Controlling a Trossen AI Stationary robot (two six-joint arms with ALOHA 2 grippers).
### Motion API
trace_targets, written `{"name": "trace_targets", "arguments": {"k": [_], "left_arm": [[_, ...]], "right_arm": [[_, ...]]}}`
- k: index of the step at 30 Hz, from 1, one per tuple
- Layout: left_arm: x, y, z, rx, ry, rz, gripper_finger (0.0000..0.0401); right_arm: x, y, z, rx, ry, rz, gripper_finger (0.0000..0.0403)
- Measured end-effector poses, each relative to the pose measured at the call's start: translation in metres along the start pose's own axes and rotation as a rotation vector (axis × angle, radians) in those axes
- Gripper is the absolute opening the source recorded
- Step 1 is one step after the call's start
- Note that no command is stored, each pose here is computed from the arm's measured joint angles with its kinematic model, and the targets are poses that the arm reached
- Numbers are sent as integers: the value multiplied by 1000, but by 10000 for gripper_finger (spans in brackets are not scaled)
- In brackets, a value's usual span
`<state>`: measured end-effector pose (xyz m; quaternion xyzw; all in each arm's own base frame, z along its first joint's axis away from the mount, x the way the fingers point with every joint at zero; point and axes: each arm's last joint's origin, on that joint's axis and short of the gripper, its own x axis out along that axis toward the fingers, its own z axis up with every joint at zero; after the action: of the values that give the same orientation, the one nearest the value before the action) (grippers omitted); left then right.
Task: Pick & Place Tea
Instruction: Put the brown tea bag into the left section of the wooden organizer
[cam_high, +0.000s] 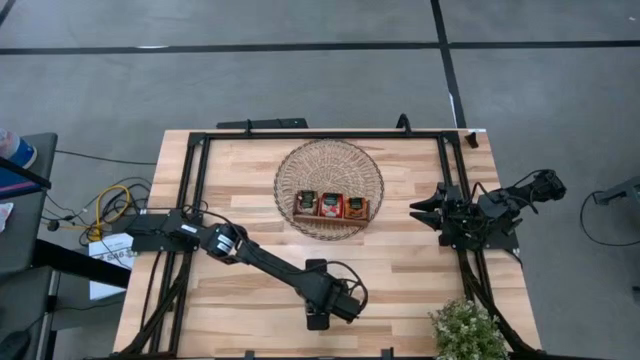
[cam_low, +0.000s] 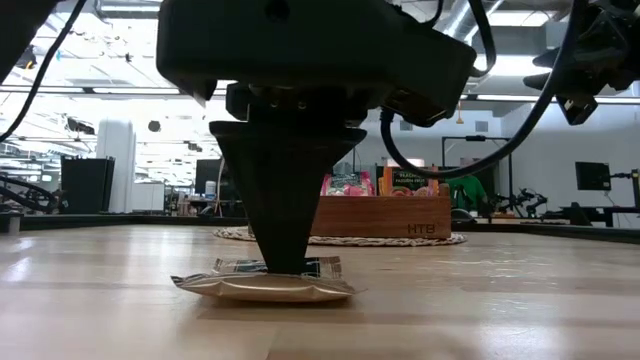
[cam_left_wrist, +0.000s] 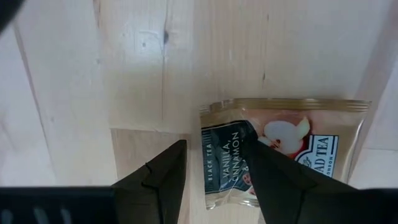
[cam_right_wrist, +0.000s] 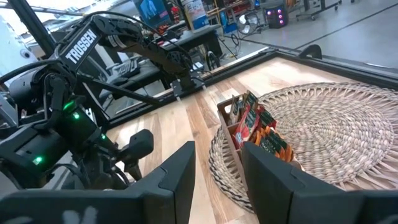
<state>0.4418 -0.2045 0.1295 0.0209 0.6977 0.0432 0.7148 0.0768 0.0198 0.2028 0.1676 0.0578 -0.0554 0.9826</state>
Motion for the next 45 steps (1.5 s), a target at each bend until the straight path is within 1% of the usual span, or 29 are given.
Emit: {"name": "trace_targets", "arguments": {"k": [2, 4, 7, 11, 13, 17, 18, 22, 24, 27, 28, 31, 35, 37, 42, 45], "left_arm": [[2, 0, -1, 0, 7, 3, 155], [5, 1, -2, -4, 11, 7, 137], [5, 0, -2, -9, 7, 9, 95], [5, 0, 0, -12, -15, 14, 27], [5, 1, 0, -14, -17, 18, 9], [3, 4, -2, -13, -13, 54, 2], [2, 5, -3, -11, -8, 81, 2], [-10, 18, -9, 5, 21, 252, 1], [-18, 23, -12, 17, 31, 318, 0], [-53, 32, -20, 32, 5, 406, 0], [-63, 34, -21, 33, -23, 435, 0], [-82, 40, -21, 38, -103, 467, 0], [-117, 57, -24, 14, -208, 550, 0], [-130, 67, -24, 24, -246, 601, 0], [-135, 91, -18, 94, -230, 707, 0], [-138, 105, -15, 132, -205, 744, 0]], "right_arm": [[0, 0, 0, 0, 0, 0, 123], [0, 0, 0, -1, 1, 0, 123], [0, 0, 0, -1, 1, 0, 123], [0, 0, 0, -2, 2, -1, 123], [0, 0, 0, -2, 3, -2, 123], [0, 0, 0, -2, 3, -2, 123], [0, 0, 0, -2, 3, -2, 123], [0, 0, 0, -2, 2, -2, 123], [0, 0, 0, -2, 1, -2, 123], [0, 0, 0, -1, 1, -2, 123], [0, 0, 0, -1, 0, -2, 123], [0, 0, 0, -1, 0, -2, 123], [0, 0, 0, 1, -1, -1, 123], [0, 0, 0, 0, -1, -3, 123], [0, 0, 0, 1, -2, -2, 123], [0, 0, 0, 1, -2, -2, 123]]}}
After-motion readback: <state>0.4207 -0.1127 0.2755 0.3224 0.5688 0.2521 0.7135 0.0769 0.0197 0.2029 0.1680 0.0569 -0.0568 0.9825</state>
